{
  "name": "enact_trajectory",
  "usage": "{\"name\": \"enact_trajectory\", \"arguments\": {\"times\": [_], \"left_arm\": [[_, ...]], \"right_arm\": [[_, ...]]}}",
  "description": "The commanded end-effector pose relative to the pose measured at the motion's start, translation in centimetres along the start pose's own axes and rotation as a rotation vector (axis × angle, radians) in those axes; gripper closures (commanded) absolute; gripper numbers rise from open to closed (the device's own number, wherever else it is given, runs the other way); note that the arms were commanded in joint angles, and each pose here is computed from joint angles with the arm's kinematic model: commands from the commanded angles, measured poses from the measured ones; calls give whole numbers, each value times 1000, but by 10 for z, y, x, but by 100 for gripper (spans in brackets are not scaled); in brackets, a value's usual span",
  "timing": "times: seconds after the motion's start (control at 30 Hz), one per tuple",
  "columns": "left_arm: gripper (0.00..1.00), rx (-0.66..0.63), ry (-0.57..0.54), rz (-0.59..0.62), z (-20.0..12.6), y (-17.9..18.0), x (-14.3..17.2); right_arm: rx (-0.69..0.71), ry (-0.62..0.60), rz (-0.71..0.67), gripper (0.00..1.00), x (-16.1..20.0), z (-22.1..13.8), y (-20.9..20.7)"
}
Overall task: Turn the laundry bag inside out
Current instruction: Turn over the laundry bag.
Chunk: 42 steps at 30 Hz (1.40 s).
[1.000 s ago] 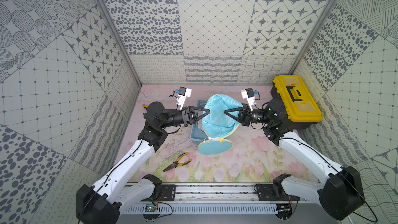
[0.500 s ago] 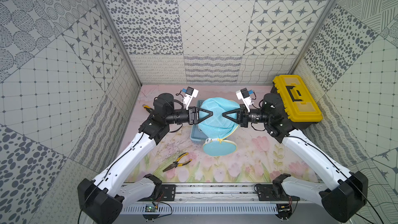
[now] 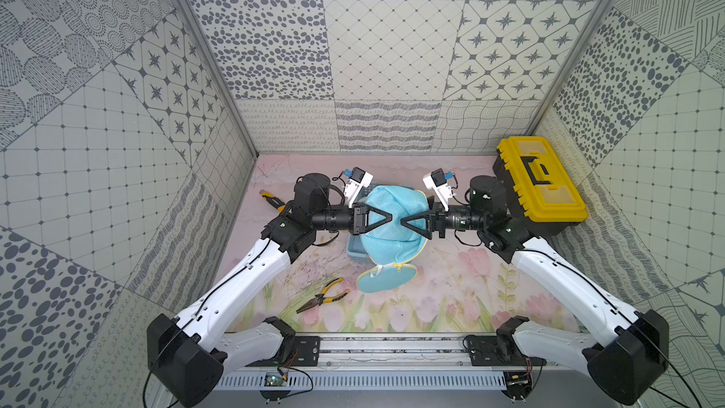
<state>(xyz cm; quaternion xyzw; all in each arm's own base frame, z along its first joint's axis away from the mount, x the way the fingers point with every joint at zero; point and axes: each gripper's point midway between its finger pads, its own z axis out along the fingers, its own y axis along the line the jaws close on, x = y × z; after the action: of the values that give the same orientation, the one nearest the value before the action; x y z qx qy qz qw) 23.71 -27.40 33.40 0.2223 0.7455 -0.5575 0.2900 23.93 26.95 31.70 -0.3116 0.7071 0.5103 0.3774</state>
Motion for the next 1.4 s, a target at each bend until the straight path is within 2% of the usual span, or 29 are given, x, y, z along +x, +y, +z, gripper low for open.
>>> {"name": "enact_trajectory", "arguments": {"times": [0.0, 0.17, 0.37, 0.43, 0.53, 0.57, 0.6, 0.73, 0.87, 0.97, 1.1, 1.23, 1.27, 1.37], "left_arm": [[100, -21, -31, 87, -9, -5, -5], [100, -36, -30, 102, -13, -7, -3], [100, -53, -32, 98, -13, -4, -3], [100, -50, -35, 96, -13, -4, -3], [100, -40, -39, 95, -13, -6, -5], [100, -38, -38, 90, -12, -5, -5], [100, -30, -34, 90, -11, -6, -5], [100, 10, 40, 62, 0, -7, 5], [100, 87, 124, 60, 12, -19, 22], [100, 143, 105, 66, 10, -30, 20], [100, 122, -58, 114, -8, -41, -5], [100, 61, -270, 166, -32, -45, -39], [100, 74, -320, 170, -38, -48, -48], [100, 190, -377, 141, -41, -60, -64]], "right_arm": [[27, -86, -31, 23, -15, -21, 1], [42, -100, -15, 24, -16, -27, -1], [23, -111, -23, 35, -25, -26, 4], [12, -101, -22, 46, -25, -24, 6], [6, -68, -24, 69, -20, -15, 8], [15, -63, -23, 74, -19, -13, 7], [28, -73, -28, 85, -22, -11, 6], [100, -195, -63, 100, -60, -18, 4], [249, -309, -43, 100, -96, -28, -16], [366, -295, 55, 100, -94, -27, -51], [460, -220, 148, 100, -63, -22, -83], [425, -171, 195, 100, -31, -14, -89], [389, -151, 207, 100, -18, -10, -87], [307, -113, 236, 100, 8, 1, -86]]}}
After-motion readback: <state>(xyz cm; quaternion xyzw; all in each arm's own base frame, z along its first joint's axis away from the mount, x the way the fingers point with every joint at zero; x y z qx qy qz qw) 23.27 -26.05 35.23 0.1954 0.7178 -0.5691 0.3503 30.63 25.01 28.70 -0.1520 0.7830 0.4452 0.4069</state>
